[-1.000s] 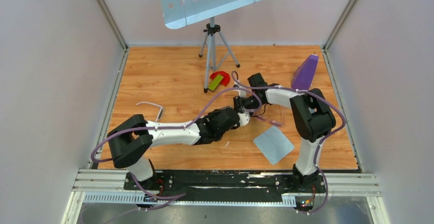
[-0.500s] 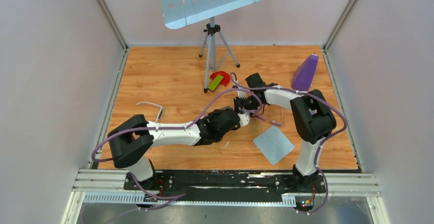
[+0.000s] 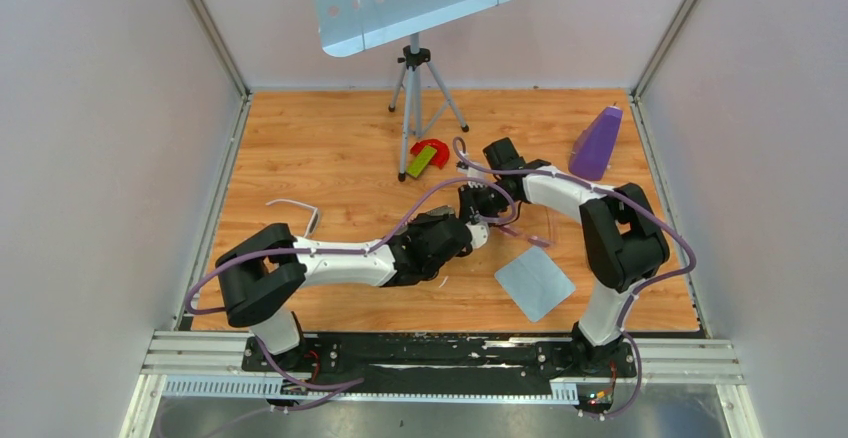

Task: Organize the sunglasses
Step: Adjust the sunglasses case at the center of the board.

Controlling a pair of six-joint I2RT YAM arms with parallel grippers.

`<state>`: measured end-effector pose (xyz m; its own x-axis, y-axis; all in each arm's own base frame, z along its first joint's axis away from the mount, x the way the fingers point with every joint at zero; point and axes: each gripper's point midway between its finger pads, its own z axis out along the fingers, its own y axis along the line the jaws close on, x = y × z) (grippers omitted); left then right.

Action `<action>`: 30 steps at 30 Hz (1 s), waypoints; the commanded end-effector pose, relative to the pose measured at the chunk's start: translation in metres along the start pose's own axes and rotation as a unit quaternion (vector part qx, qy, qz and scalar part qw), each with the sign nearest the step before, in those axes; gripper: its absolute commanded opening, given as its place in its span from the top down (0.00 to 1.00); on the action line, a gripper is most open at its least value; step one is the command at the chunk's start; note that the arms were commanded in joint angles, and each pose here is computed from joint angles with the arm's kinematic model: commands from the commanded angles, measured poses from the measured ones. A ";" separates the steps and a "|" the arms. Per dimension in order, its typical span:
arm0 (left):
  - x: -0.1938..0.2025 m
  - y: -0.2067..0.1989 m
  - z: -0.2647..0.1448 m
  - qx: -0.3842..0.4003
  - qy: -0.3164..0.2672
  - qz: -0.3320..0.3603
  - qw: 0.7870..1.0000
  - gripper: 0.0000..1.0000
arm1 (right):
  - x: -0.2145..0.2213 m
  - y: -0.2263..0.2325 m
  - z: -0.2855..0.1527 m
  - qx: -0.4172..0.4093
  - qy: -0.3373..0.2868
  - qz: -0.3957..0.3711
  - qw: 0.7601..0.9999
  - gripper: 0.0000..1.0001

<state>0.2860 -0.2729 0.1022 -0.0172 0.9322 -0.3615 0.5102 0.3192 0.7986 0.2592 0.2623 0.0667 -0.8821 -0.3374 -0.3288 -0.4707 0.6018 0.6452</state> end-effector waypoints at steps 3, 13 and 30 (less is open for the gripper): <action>-0.006 0.005 -0.003 -0.025 -0.009 -0.008 1.000 1.00 | 0.000 -0.002 0.005 0.017 0.018 0.009 1.000 0.75; -0.010 0.005 -0.006 -0.023 -0.016 -0.022 0.999 1.00 | 0.010 -0.010 0.019 0.043 0.048 0.005 0.998 0.72; -0.009 0.001 -0.007 -0.045 -0.005 0.019 0.999 1.00 | 0.004 -0.002 0.011 0.045 0.048 -0.004 0.998 0.98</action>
<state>0.2817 -0.2767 0.1062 -0.0017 0.9387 -0.3447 0.4839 0.3024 0.8212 0.2599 0.2699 0.0499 -0.8785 -0.3895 -0.2767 -0.4747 0.6461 0.5977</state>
